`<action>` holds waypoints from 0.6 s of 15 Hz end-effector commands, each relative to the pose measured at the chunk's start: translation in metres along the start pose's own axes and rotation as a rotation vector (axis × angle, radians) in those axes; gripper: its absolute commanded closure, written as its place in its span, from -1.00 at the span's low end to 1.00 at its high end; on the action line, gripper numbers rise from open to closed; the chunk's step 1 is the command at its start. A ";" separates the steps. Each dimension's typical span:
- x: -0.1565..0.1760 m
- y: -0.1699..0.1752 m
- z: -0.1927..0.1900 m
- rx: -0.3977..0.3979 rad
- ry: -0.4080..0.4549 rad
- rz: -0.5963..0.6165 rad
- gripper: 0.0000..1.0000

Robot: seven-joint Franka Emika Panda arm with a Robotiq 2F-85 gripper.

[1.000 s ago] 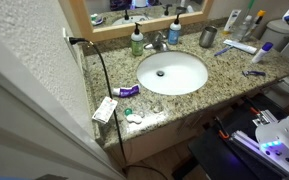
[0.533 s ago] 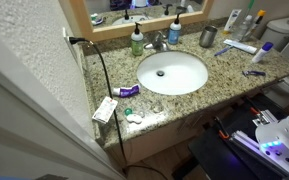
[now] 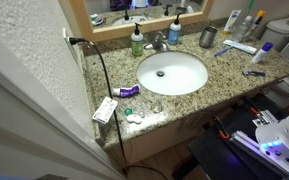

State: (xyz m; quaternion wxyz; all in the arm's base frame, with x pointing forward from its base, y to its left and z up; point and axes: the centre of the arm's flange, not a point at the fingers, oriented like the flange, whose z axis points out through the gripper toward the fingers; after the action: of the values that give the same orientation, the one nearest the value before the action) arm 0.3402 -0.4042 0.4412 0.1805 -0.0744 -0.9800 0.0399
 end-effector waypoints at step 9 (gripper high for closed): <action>-0.032 -0.101 0.161 -0.250 0.031 0.360 -0.09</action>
State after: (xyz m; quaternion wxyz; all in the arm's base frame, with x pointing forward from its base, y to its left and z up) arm 0.2984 -0.5171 0.2909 0.1749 -0.2705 -0.9453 -0.0518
